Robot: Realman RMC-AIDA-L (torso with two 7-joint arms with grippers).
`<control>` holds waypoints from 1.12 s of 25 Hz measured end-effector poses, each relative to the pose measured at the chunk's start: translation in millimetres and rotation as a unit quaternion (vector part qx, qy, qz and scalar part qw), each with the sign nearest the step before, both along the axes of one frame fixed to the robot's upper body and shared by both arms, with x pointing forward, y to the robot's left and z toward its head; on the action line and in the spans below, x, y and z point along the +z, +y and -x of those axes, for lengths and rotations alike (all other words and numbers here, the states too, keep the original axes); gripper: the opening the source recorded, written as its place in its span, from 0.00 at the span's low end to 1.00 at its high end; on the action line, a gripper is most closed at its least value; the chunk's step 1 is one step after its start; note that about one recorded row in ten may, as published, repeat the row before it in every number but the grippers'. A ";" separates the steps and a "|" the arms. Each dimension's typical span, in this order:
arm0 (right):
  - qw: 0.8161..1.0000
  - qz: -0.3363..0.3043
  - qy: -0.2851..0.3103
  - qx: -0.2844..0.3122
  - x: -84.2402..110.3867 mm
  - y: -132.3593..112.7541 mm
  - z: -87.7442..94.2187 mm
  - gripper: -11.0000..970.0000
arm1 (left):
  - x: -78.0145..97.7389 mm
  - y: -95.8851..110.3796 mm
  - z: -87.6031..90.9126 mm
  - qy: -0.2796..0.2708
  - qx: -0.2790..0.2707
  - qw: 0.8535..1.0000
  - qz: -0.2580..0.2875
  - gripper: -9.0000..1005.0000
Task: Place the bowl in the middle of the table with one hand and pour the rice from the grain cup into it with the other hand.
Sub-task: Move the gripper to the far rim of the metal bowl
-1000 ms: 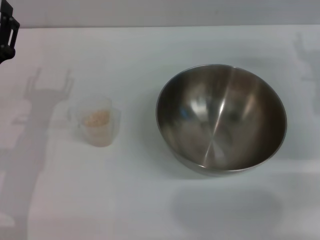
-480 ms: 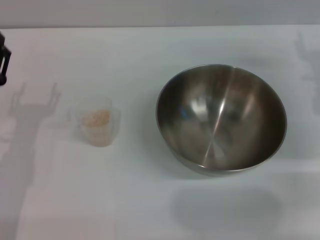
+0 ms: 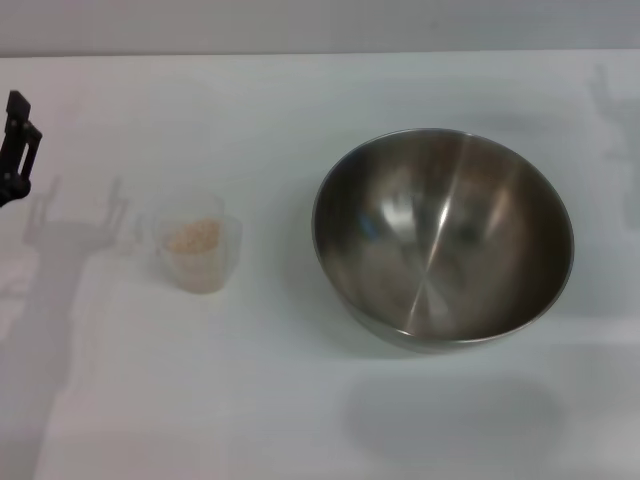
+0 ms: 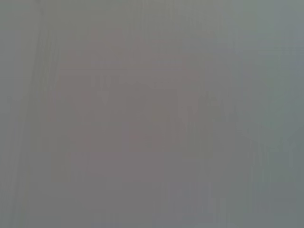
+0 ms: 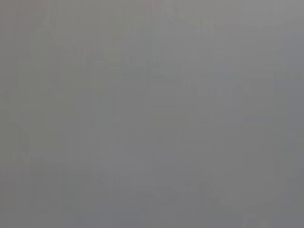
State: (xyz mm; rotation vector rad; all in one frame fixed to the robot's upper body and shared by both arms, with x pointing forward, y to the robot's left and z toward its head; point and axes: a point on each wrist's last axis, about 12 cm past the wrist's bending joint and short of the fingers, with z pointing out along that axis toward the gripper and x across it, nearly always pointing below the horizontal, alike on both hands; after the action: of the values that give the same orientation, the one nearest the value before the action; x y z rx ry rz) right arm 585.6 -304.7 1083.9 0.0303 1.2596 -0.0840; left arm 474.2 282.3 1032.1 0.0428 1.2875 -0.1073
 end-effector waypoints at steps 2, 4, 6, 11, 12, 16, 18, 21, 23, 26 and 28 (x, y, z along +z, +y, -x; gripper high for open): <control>1.000 -0.004 -0.013 -0.008 7.0 -2.0 -3.4 0.77 | 4.4 -2.0 -7.2 -0.009 -0.003 1.000 0.001 0.75; 1.000 -0.007 0.000 -0.003 10.1 0.1 -10.3 0.77 | 7.3 -3.7 -12.1 -0.015 -0.005 1.000 -0.001 0.75; 1.000 -0.009 0.012 0.000 10.6 1.8 -14.2 0.77 | 8.4 -4.0 -13.9 -0.017 -0.006 1.000 -0.001 0.75; 0.994 -0.020 0.099 0.051 23.3 23.1 -26.1 0.77 | 12.1 -6.3 -21.3 -0.023 -0.010 1.000 -0.002 0.75; 0.992 -0.016 0.110 0.060 28.8 27.3 -24.3 0.77 | 12.3 -6.1 -22.5 -0.023 -0.010 1.000 -0.004 0.75; 0.986 -0.007 0.148 0.076 46.7 35.9 -18.4 0.77 | 12.6 -5.0 -23.1 -0.023 -0.007 1.000 -0.004 0.75; 0.974 -0.012 0.206 0.094 60.7 45.7 -13.7 0.77 | 12.8 -0.9 -23.7 -0.023 0.002 1.000 -0.005 0.75; 0.962 -0.015 0.251 0.107 70.3 52.5 -12.4 0.77 | 12.8 -0.9 -23.7 -0.023 0.002 1.000 -0.005 0.75; 0.944 -0.015 0.306 0.121 82.9 59.5 -8.8 0.77 | 13.0 0.4 -24.0 -0.023 0.005 1.000 -0.005 0.75; 0.920 0.001 0.366 0.140 101.9 67.9 -1.0 0.77 | 14.1 5.1 -26.9 -0.022 0.021 1.000 0.003 0.74; 0.903 0.013 0.402 0.147 115.8 70.2 4.2 0.77 | 14.5 6.3 -29.3 -0.020 0.027 0.999 0.008 0.74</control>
State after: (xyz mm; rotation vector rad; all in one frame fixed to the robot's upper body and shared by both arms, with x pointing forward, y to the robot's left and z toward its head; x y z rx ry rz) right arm 581.4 -234.5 1199.6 -0.2426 2.0772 0.1692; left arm 503.6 288.6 1046.6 -0.0047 1.2470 -0.0698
